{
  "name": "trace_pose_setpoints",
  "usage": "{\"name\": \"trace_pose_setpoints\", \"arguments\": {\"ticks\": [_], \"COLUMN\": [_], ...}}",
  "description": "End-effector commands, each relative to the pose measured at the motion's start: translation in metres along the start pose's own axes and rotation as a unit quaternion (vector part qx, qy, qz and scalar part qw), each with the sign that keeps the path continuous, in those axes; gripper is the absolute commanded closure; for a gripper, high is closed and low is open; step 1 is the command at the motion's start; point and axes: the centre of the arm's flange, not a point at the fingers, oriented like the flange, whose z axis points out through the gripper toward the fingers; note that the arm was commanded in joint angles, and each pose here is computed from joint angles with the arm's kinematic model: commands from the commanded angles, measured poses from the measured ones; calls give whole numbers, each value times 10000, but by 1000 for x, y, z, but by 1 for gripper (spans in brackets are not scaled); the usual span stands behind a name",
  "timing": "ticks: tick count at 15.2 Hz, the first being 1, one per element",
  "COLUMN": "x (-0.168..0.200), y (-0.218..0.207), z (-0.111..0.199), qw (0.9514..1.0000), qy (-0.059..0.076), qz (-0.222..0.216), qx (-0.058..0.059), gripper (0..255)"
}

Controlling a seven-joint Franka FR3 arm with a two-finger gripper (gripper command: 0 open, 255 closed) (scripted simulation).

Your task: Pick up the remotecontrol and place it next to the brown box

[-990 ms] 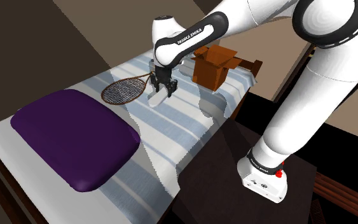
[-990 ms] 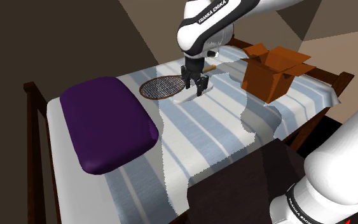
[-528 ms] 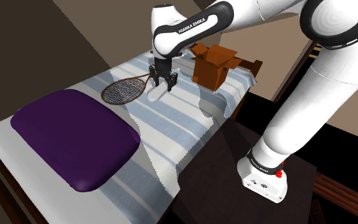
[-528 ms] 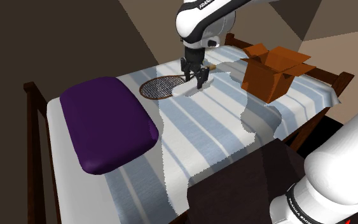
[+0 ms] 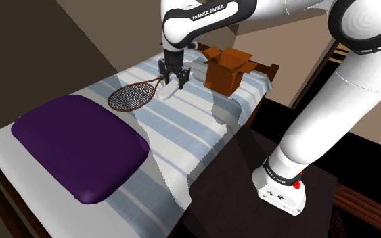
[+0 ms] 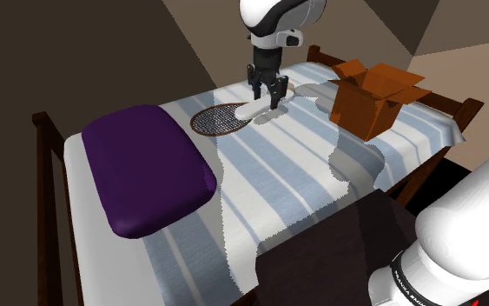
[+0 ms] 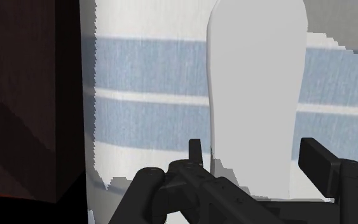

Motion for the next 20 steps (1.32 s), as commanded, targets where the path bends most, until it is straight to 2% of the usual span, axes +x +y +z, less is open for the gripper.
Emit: {"name": "trace_pose_setpoints", "arguments": {"ticks": [1, 5, 20], "x": [1, 1, 188], "y": [0, 1, -64], "z": [-11, -29, -30], "qw": [10000, 10000, 10000], "qy": [0, 0, 0], "qz": [-1, -1, -1], "qx": [0, 0, 0], "gripper": [255, 255, 255]}}
